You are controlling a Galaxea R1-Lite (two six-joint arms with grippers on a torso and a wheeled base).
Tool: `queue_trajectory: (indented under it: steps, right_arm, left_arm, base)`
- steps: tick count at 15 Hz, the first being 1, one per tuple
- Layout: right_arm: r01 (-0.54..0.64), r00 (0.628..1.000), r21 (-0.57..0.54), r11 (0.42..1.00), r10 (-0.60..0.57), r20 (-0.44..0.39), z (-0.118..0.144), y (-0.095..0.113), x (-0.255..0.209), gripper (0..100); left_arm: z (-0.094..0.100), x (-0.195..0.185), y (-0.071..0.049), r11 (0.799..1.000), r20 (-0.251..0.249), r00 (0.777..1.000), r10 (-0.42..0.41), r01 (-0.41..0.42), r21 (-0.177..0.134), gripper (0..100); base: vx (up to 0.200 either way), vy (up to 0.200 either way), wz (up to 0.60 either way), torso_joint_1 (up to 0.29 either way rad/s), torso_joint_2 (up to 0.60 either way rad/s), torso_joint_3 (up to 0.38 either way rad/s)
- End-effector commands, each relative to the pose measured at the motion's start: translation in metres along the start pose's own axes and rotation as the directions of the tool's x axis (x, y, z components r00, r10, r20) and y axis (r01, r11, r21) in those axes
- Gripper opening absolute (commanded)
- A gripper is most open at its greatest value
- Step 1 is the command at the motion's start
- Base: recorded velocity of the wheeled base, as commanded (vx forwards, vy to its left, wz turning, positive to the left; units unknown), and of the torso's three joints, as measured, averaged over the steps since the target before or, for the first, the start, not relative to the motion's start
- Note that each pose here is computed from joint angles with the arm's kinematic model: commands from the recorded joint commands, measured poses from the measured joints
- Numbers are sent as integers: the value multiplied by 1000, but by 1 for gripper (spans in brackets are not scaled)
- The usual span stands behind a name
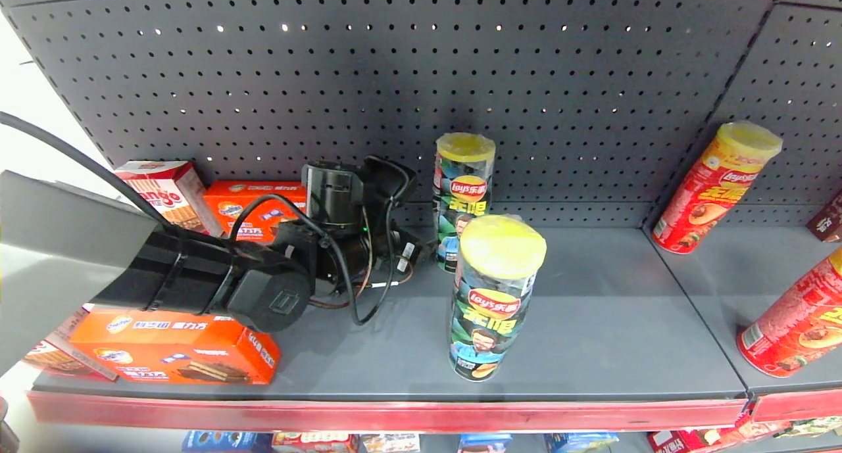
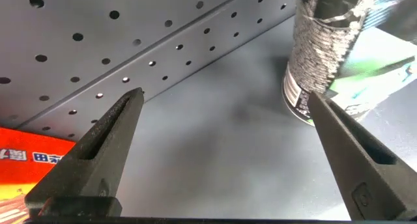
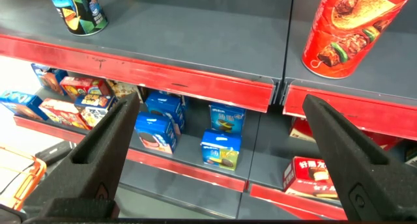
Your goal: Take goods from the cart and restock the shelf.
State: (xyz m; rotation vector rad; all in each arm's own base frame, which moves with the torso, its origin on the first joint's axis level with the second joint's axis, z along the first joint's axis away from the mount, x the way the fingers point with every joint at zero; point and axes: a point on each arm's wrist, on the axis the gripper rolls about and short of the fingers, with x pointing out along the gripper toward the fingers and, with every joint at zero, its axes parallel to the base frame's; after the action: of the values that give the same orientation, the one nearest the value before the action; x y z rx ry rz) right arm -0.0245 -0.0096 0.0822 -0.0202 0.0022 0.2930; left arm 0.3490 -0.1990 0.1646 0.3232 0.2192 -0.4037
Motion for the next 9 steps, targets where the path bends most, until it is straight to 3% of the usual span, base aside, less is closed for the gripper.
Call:
queue_trajectory:
  steps: [1,3,4,7,8,9]
  right_arm:
    - [-2,1000,-1,1000,2,-1,0,0,0,100]
    - [-15,1000,-24,1000,15,-1,0,0,0,100]
    - [-22,1000,-25,999,22,-1,0,0,0,100]
    - [-11,1000,-17,1000,11,2,1,0,0,100]
    - [-11,1000,-17,1000,11,2,1,0,0,100]
    - [-32,999,-2,999,32,30,44,-1,-2,100]
  left_arm:
    - [-1,0,1,1000,-4,1000,4,-4,0,100]
    - [6,-10,15,999,15,999,39,-39,-12,100]
    - [20,-27,32,997,52,996,70,-69,-24,100]
    - [39,-61,56,990,117,984,138,-134,-41,100]
    - [39,-61,56,990,117,984,138,-134,-41,100]
    - [38,-85,65,986,104,981,166,-162,-44,100]
  base:
    - [0,0,0,0,0,0]
    - [0,0,0,0,0,0]
    - [0,0,0,0,0,0]
    - [0,0,0,0,0,0]
    - [0,0,0,0,0,0]
    - [0,0,0,0,0,0]
